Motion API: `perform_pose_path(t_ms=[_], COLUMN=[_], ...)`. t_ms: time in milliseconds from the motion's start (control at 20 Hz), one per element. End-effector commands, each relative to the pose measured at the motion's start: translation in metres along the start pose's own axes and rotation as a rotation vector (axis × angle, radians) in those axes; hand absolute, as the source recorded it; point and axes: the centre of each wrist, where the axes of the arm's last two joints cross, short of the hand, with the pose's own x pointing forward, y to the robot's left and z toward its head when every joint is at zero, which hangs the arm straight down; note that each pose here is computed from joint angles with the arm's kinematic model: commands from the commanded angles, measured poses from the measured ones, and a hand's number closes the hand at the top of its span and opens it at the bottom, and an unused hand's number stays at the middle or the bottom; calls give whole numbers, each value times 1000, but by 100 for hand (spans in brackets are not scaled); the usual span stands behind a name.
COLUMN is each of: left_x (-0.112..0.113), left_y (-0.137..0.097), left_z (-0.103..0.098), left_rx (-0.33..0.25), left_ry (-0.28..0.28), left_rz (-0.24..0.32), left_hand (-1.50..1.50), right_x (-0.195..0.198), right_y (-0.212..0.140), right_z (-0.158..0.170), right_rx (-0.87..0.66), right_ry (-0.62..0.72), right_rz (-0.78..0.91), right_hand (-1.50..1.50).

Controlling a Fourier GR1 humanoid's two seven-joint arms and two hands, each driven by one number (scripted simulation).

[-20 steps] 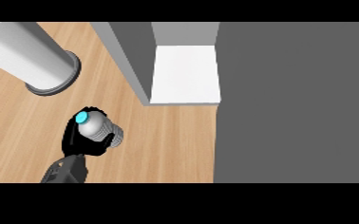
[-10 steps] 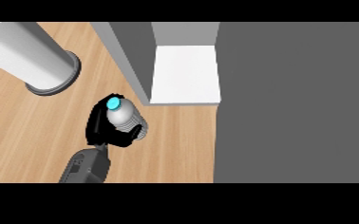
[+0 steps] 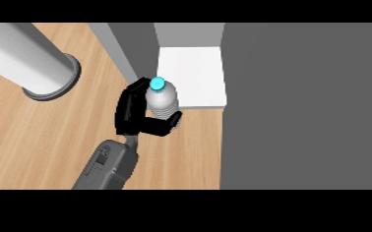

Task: Pick up the bottled water, place it into the cabinet and close the cabinet

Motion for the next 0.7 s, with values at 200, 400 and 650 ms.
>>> perform_pose_path(t_ms=[200,400,650], left_x=[11,13,-1], left_y=[-43,-51,-51], left_z=[-35,-46,-54], left_rx=[56,81,95], left_ry=[9,69,103], left_rz=[-138,-190,-239], left_hand=[150,150,150], right_x=[22,29,23], right_y=[31,24,28], right_z=[-7,-5,-5], right_rx=[47,46,42], right_ry=[-67,-54,-56], right_rz=[-35,-58,-75], right_hand=[-150,-150,-150])
